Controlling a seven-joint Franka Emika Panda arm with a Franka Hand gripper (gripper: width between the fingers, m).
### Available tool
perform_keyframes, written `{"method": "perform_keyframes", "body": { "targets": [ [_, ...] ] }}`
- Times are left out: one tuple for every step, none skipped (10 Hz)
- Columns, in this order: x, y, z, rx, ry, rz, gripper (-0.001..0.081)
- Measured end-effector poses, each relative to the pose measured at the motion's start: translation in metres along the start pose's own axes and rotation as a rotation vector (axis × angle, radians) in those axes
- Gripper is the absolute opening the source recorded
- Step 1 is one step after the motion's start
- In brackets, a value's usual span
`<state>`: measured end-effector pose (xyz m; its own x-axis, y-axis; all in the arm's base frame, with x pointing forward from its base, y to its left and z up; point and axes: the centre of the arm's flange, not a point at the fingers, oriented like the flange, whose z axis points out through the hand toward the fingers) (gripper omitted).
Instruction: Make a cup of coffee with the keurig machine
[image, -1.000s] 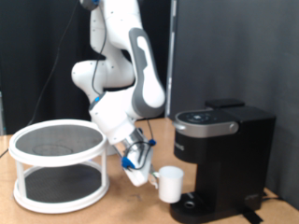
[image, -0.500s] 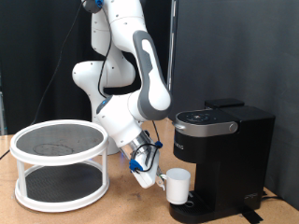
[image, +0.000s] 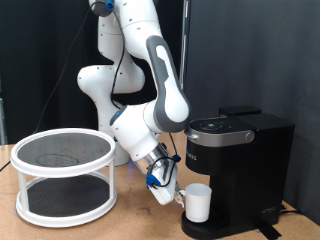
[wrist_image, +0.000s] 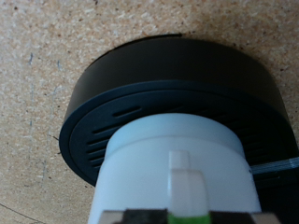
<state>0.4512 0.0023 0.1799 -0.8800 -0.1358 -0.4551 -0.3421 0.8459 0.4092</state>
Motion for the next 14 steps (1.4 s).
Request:
{"method": "perform_keyframes", "body": {
  "targets": [
    [0.0, 0.0, 0.0, -0.001, -0.001, -0.001, 0.0007],
    [0.0, 0.0, 0.0, -0.001, -0.002, -0.003, 0.0007],
    [0.0, 0.0, 0.0, -0.001, -0.002, -0.005, 0.0007],
    [0.0, 0.0, 0.0, -0.001, -0.003, -0.005, 0.0206],
    [0.0, 0.0, 0.0, 0.0, -0.003, -0.004, 0.0206],
    [0.001, -0.001, 0.0, 0.0, -0.002, -0.002, 0.0379],
    [0.004, -0.002, 0.0, 0.002, 0.006, 0.007, 0.0379],
    [0.009, -0.005, -0.001, 0.005, 0.028, 0.016, 0.0554],
    [0.015, -0.009, -0.003, 0.008, 0.056, 0.02, 0.0689],
    [0.021, -0.012, -0.006, 0.005, 0.08, 0.021, 0.0689],
    [0.027, -0.016, -0.011, -0.01, 0.093, 0.018, 0.0725],
    [0.033, -0.019, -0.017, -0.028, 0.097, 0.02, 0.0725],
    [0.037, -0.021, -0.024, -0.043, 0.097, 0.022, 0.0733],
    [0.041, -0.023, -0.031, -0.046, 0.091, 0.024, 0.0733]
  ]
}}
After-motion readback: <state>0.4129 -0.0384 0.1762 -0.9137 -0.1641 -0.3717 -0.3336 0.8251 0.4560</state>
